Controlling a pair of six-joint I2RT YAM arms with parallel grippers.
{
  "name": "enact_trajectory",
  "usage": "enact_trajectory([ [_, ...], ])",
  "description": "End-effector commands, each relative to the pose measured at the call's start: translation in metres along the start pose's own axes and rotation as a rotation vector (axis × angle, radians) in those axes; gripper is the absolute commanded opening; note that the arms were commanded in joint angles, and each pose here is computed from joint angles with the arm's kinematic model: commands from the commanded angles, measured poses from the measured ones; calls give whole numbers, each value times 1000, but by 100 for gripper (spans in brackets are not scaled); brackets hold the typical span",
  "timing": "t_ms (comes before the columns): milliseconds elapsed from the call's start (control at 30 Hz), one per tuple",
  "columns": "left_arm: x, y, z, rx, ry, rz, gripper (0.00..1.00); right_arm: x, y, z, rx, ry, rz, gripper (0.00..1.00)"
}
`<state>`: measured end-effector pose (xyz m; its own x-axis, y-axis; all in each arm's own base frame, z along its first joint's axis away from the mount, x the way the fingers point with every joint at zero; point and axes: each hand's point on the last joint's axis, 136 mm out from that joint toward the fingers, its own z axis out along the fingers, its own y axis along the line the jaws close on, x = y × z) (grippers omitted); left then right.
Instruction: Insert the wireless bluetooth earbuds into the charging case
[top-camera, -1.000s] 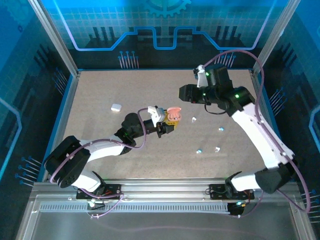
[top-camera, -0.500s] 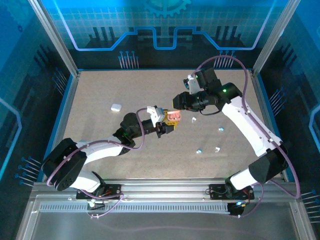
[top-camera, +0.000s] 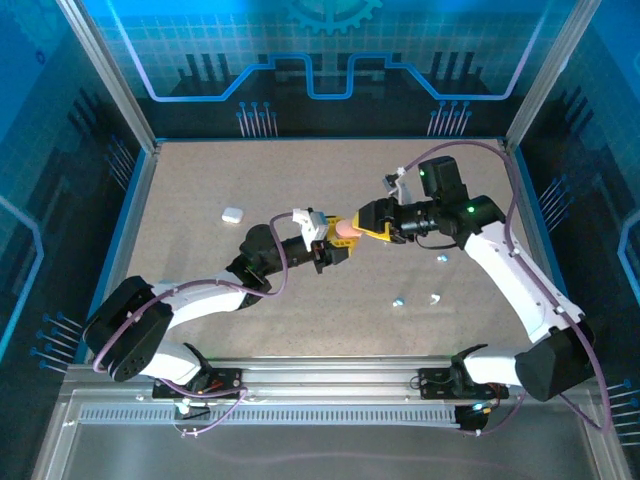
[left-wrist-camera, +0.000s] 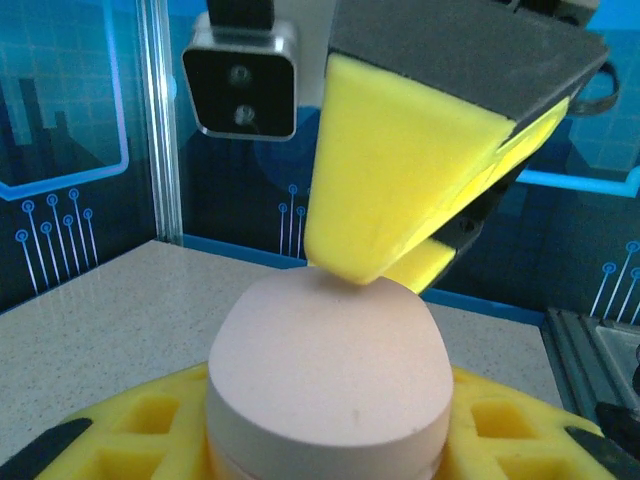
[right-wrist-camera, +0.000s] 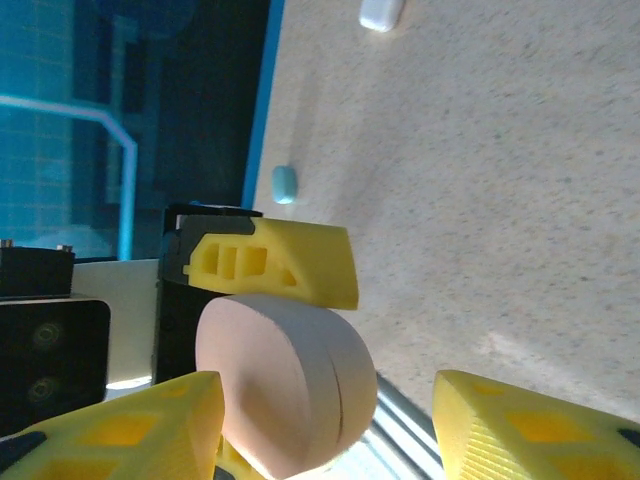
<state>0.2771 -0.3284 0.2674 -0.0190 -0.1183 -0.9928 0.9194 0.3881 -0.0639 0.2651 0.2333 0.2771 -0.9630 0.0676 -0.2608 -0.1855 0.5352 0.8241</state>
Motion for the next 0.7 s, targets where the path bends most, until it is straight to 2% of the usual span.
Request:
enact_trajectory([
  [0, -36, -10, 3, 53, -99, 24, 40, 3, 15, 6, -130, 66, 47, 57],
  [300, -37, -8, 4, 48, -103, 13, 41, 8, 19, 13, -204, 127, 70, 48],
  [500, -33, -4, 4, 32, -92, 5, 43, 7, 17, 12, -197, 119, 78, 31],
  [667, -23, 1, 3, 8, -70, 2, 43, 1, 16, 10, -202, 91, 90, 23],
])
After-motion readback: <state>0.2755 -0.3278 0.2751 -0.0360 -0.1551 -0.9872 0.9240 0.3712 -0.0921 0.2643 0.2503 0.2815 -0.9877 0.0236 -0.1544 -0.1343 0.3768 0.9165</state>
